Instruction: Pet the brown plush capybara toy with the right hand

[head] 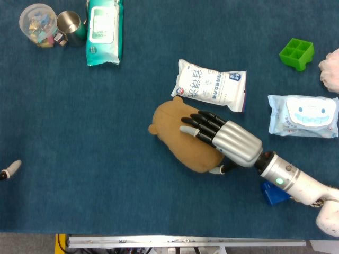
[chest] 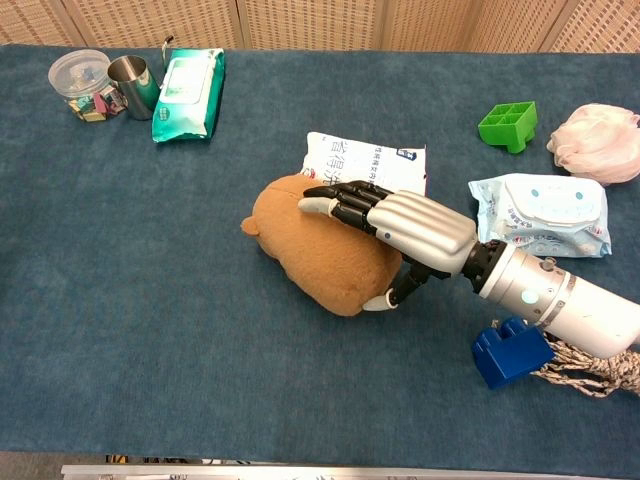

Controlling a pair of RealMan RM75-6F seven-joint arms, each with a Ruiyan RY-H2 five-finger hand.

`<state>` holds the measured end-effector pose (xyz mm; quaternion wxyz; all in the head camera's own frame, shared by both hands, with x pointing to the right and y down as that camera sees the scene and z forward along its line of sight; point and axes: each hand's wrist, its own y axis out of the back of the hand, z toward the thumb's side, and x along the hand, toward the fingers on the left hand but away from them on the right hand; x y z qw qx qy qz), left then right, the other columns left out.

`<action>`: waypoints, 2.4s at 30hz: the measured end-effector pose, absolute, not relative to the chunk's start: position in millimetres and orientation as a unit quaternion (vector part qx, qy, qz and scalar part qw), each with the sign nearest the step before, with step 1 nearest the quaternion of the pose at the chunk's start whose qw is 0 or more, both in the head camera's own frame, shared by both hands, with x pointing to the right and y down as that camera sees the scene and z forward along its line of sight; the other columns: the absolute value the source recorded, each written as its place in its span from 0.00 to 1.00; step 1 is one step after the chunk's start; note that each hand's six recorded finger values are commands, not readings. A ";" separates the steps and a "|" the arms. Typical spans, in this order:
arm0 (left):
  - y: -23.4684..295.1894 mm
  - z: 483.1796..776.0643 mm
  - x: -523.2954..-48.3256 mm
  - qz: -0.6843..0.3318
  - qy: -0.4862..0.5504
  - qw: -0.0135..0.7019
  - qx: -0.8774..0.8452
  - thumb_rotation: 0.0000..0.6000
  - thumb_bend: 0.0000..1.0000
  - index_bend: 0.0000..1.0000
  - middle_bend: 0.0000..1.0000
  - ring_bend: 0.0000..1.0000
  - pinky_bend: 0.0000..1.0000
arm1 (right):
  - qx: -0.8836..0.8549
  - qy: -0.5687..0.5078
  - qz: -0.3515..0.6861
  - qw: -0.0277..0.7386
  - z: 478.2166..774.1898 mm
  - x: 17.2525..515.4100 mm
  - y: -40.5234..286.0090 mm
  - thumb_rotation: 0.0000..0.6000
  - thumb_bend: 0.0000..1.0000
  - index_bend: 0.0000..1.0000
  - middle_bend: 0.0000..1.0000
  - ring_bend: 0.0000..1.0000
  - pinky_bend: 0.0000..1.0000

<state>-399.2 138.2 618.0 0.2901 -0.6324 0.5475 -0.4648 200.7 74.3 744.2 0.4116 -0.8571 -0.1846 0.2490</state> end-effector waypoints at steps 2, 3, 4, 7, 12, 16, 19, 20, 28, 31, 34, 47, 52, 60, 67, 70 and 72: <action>138.1 617.9 -399.4 -0.465 0.548 0.290 -0.633 1.00 0.10 0.06 0.02 0.00 0.00 | -0.854 -0.190 0.250 0.415 745.9 198.6 72.3 1.00 0.00 0.00 0.00 0.00 0.00; 138.1 617.8 -399.5 -0.465 0.548 0.289 -0.632 1.00 0.10 0.06 0.02 0.00 0.00 | -0.853 -0.194 0.251 0.415 746.6 197.7 70.6 1.00 0.00 0.00 0.00 0.00 0.00; 138.2 617.7 -399.8 -0.465 0.548 0.289 -0.632 1.00 0.10 0.06 0.02 0.00 0.00 | -0.852 -0.197 0.252 0.414 746.9 197.1 69.3 0.98 0.00 0.00 0.00 0.00 0.00; 138.5 617.7 -400.3 -0.465 0.549 0.288 -0.632 1.00 0.10 0.06 0.02 0.00 0.00 | -0.854 -0.206 0.252 0.406 747.4 195.6 66.9 0.89 0.00 0.00 0.00 0.00 0.00; 138.6 618.0 -400.9 -0.466 0.548 0.287 -0.632 1.00 0.10 0.06 0.02 0.00 0.00 | -0.856 -0.219 0.250 0.397 744.9 197.7 62.8 0.57 0.00 0.00 0.00 0.00 0.00; 138.3 618.5 -399.8 -0.465 0.547 0.287 -0.634 1.00 0.10 0.06 0.02 0.00 0.00 | -0.859 -0.227 0.243 0.388 740.3 198.3 61.1 0.46 0.00 0.00 0.00 0.00 0.00; 138.6 618.5 -400.1 -0.466 0.547 0.287 -0.634 1.00 0.10 0.06 0.02 0.00 0.00 | -0.863 -0.231 0.236 0.382 735.0 198.1 60.5 0.44 0.00 0.00 0.00 0.00 0.00; 138.7 618.4 -400.3 -0.466 0.547 0.287 -0.634 1.00 0.10 0.06 0.02 0.00 0.00 | -0.864 -0.230 0.234 0.382 733.9 197.7 61.2 0.44 0.00 0.00 0.00 0.00 0.00; 139.9 618.4 -402.4 -0.466 0.549 0.285 -0.633 1.00 0.10 0.06 0.02 0.00 0.00 | -0.857 -0.200 0.232 0.415 736.3 189.6 69.5 0.44 0.00 0.00 0.00 0.00 0.00; 140.3 617.8 -403.5 -0.465 0.550 0.284 -0.632 1.00 0.10 0.06 0.02 0.00 0.00 | -0.851 -0.185 0.233 0.432 743.1 183.3 72.4 0.43 0.00 0.00 0.00 0.00 0.00; 140.8 617.2 -404.6 -0.465 0.552 0.283 -0.632 1.00 0.10 0.06 0.02 0.00 0.00 | -0.846 -0.173 0.235 0.446 749.6 178.8 74.3 0.43 0.00 0.00 0.00 0.00 0.00; 140.1 615.1 -404.0 -0.461 0.552 0.280 -0.636 1.00 0.10 0.06 0.02 0.00 0.00 | -0.823 -0.182 0.235 0.483 762.6 171.5 59.7 0.43 0.00 0.00 0.00 0.00 0.00; 139.4 614.7 -403.2 -0.461 0.552 0.280 -0.636 1.00 0.10 0.06 0.02 0.00 0.00 | -0.822 -0.195 0.225 0.486 756.0 172.9 53.4 0.43 0.00 0.00 0.00 0.00 0.00; 139.4 614.9 -400.8 -0.462 0.550 0.280 -0.637 1.00 0.10 0.06 0.02 0.00 0.00 | -0.830 -0.207 0.218 0.470 743.3 181.3 50.3 0.43 0.00 0.00 0.00 0.00 0.00; 139.3 615.6 -399.4 -0.463 0.547 0.281 -0.638 1.00 0.10 0.06 0.02 0.00 0.00 | -0.842 -0.198 0.210 0.456 733.3 183.3 60.9 0.43 0.00 0.00 0.00 0.00 0.00; 139.3 615.1 -399.2 -0.462 0.548 0.280 -0.638 1.00 0.10 0.06 0.02 0.00 0.00 | -0.843 -0.185 0.203 0.462 730.8 180.1 68.5 0.43 0.00 0.00 0.00 0.00 0.00; 139.5 614.6 -399.8 -0.462 0.550 0.280 -0.637 1.00 0.10 0.06 0.02 0.00 0.00 | -0.842 -0.176 0.203 0.468 732.3 177.7 72.0 0.43 0.00 0.00 0.00 0.00 0.00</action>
